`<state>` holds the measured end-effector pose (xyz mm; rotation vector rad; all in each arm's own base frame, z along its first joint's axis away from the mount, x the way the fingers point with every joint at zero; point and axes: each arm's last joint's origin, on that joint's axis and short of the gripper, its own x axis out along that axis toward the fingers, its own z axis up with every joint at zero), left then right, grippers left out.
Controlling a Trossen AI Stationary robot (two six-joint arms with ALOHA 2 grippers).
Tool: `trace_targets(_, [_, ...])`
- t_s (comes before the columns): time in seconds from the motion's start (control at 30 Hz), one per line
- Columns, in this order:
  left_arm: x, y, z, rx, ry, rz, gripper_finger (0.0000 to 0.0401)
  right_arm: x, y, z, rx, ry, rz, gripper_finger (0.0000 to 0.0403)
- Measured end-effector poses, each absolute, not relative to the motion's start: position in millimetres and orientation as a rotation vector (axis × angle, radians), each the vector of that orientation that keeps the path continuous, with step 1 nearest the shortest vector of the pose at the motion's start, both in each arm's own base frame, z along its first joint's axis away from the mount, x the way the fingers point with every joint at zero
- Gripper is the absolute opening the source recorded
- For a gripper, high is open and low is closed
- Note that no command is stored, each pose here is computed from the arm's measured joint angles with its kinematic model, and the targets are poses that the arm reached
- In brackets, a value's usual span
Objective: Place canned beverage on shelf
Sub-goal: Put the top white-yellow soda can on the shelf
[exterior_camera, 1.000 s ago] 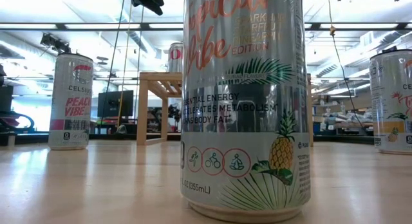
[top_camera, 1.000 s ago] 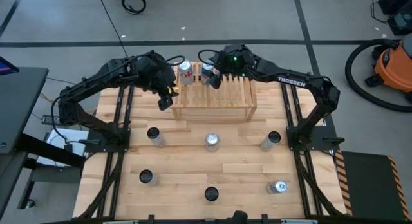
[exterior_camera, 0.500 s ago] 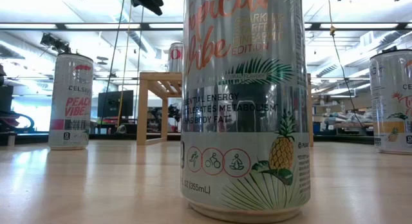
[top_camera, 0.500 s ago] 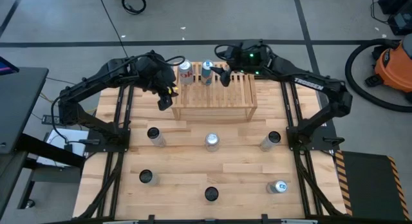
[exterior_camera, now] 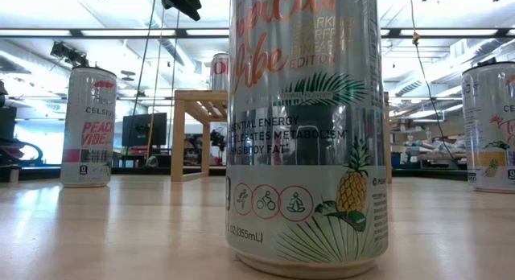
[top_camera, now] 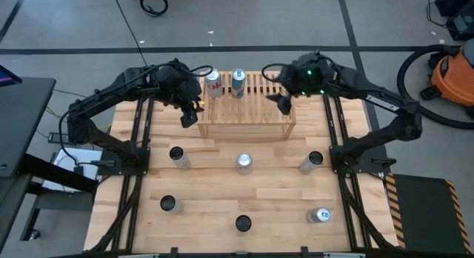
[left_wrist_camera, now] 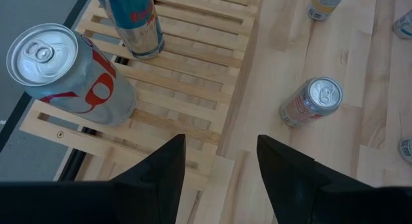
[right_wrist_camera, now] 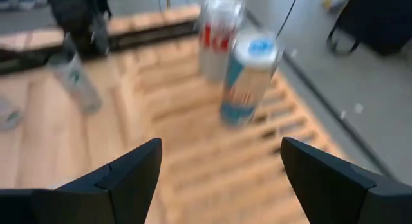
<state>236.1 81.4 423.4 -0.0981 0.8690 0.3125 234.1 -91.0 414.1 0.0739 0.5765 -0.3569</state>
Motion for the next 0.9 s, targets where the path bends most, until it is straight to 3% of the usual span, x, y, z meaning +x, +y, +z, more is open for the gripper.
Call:
trace_targets(0.5, [236.1, 81.5, 423.4, -0.106, 0.868, 0.317, 0.0192, 190.4, -43.0, 400.5, 0.372, 0.899, -0.352, 0.0327])
trace_targets(0.9, [236.8, 81.6, 424.0, -0.105, 0.859, 0.317, 0.0192, 171.3, -5.7, 387.9, 0.447, 1.126, -0.515, 0.0327])
